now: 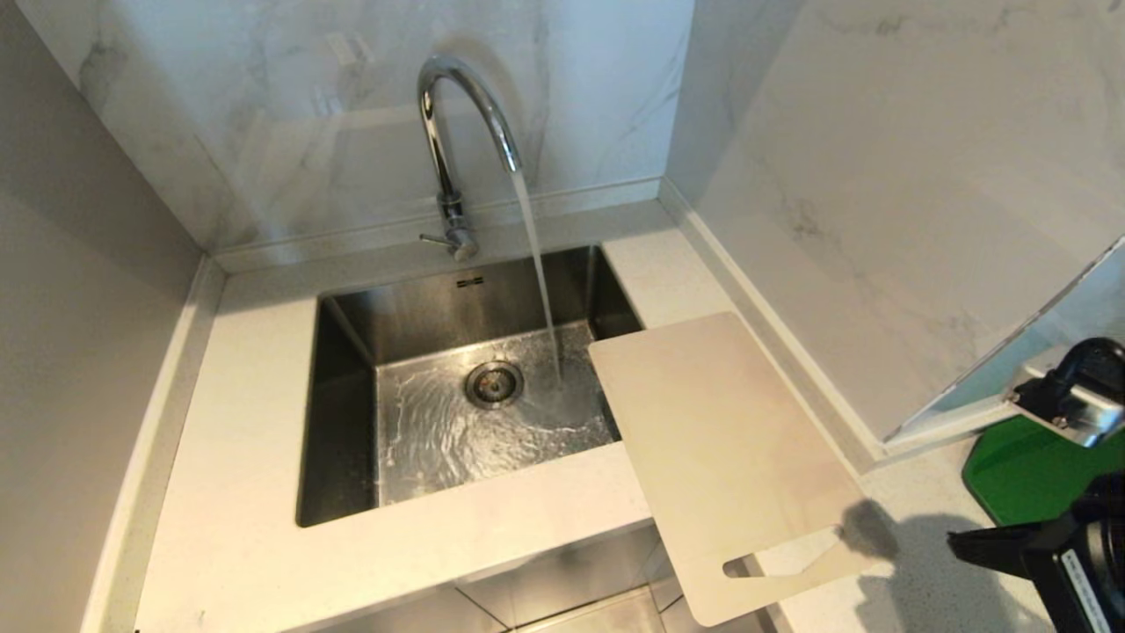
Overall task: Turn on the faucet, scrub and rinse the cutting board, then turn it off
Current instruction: Pick up the cutting board
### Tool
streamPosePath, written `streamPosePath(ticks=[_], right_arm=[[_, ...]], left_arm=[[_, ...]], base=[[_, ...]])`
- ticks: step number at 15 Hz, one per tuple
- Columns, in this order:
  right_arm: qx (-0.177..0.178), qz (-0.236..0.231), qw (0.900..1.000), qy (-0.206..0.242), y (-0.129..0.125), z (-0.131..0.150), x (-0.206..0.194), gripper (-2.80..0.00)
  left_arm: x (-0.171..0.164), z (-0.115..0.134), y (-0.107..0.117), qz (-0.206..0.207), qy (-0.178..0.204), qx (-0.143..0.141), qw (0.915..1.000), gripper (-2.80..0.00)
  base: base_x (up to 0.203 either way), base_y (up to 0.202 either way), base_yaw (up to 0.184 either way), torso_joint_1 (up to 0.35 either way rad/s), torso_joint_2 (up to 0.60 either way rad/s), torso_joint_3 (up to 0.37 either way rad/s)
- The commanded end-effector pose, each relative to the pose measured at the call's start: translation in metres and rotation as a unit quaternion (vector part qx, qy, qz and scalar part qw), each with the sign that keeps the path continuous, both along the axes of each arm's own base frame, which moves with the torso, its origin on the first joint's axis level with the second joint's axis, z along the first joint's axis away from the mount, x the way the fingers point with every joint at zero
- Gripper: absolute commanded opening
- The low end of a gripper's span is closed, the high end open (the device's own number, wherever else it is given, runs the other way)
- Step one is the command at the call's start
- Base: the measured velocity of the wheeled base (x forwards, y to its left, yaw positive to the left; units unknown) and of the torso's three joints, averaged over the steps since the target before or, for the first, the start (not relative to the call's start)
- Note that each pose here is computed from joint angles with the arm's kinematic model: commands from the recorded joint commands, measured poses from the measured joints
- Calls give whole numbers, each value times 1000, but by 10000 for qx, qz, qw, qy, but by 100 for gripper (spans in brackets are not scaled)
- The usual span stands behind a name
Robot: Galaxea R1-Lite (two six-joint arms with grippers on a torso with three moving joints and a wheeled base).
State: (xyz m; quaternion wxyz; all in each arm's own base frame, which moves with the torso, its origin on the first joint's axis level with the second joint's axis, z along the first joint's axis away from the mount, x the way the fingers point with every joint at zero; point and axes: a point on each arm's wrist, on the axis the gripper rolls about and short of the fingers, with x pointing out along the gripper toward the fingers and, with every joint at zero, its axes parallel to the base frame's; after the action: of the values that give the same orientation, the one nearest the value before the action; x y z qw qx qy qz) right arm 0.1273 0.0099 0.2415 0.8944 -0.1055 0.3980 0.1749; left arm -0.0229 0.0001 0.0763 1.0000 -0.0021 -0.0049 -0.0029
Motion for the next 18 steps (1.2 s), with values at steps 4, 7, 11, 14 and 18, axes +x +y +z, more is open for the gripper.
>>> streamPosePath(ticks=[4,7,11,14,18], right_arm=[[-343,573,9966,475,2,-20,18,-280],[-790,1251,9881,423,5,-27,18,-280],[-1633,1504,9733,575,11,-34,26,-280],[-2093,1724,9610,538,18,-34,31,-280],[-2424,1798,9527,355,26,-32,35,-280]], left_arm=[[0,0,0,-2,11,-2,10000,-280],[0,0,0,-2,3,-2,10000,-280],[0,-1,0,-2,17,-2,10000,-280],[0,0,0,-2,11,-2,10000,-280],[0,0,0,-2,11,-2,10000,-280]], base=[[0,0,0,0,0,0],[0,0,0,0,0,0],[0,0,0,0,0,0],[0,0,0,0,0,0],[0,0,0,0,0,0]])
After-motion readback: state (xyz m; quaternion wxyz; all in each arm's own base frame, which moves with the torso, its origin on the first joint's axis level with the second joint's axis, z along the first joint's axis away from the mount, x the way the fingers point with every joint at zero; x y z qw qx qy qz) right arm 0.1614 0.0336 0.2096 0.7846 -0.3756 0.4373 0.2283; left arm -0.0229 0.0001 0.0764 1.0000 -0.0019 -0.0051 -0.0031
